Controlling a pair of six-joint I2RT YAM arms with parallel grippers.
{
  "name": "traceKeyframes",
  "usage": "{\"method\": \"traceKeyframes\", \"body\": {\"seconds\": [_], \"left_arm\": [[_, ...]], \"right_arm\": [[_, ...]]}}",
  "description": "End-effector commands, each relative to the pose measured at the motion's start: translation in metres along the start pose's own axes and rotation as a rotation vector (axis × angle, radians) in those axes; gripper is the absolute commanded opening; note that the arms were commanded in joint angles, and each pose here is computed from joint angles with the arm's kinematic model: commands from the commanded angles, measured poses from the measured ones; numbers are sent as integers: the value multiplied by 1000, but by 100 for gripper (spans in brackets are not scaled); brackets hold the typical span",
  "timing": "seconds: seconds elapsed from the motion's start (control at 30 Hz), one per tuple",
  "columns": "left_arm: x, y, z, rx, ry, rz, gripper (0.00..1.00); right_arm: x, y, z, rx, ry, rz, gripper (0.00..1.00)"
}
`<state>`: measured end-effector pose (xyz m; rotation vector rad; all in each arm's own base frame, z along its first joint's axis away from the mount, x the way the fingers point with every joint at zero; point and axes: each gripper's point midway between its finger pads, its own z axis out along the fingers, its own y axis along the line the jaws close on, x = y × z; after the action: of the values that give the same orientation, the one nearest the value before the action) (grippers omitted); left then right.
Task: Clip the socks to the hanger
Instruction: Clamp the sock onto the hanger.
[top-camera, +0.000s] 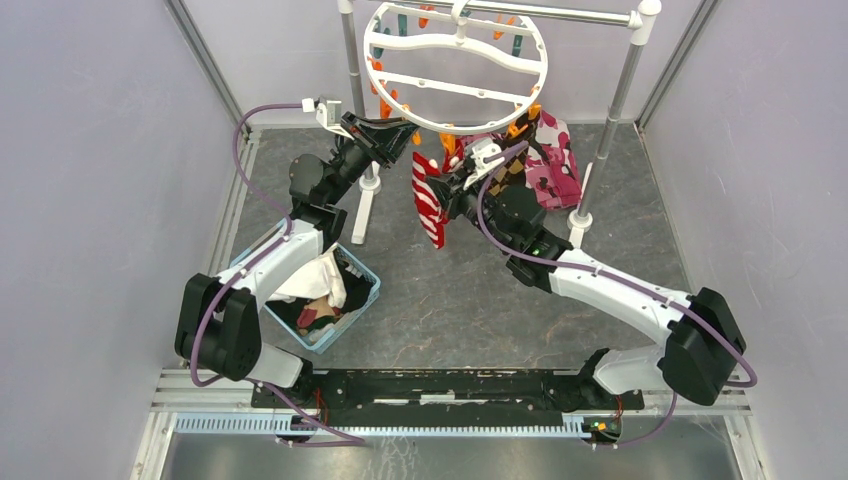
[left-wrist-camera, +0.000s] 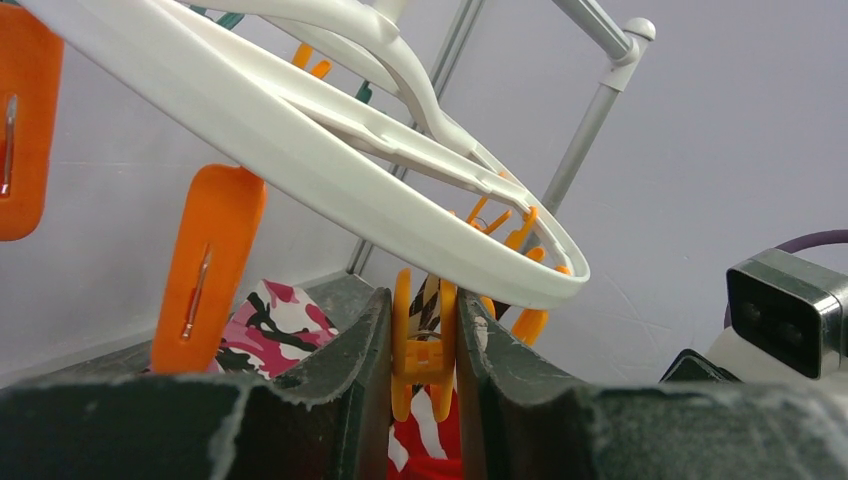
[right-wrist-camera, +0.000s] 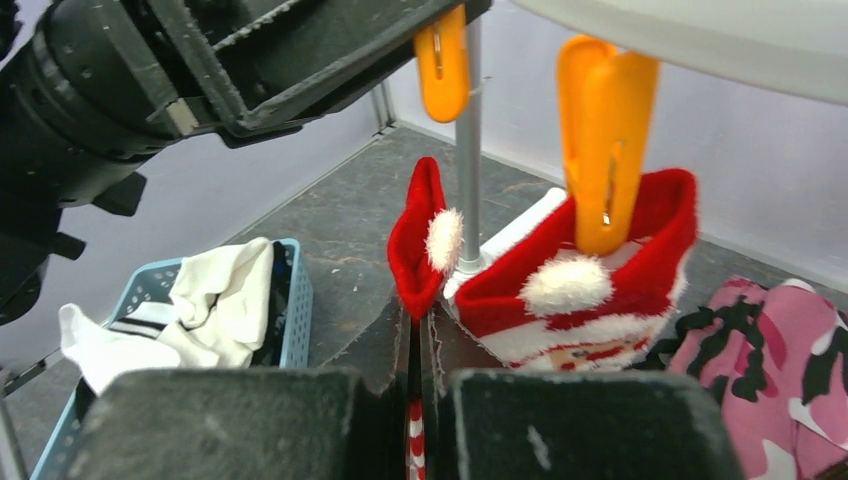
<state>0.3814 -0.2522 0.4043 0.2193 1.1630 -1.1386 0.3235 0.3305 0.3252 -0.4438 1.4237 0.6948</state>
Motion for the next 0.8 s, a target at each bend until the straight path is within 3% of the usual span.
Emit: {"method": "traceKeyframes", "body": {"seconds": [0.0,0.77], "left_arm": [[-10,-11,3,44,-34,-4,2],[-5,-10,4,44,-24,-28,2]], "right_arm": [[-24,-13,-8,79,-84,0,0],[-41,-6,13,72,-115,-45,0]]}}
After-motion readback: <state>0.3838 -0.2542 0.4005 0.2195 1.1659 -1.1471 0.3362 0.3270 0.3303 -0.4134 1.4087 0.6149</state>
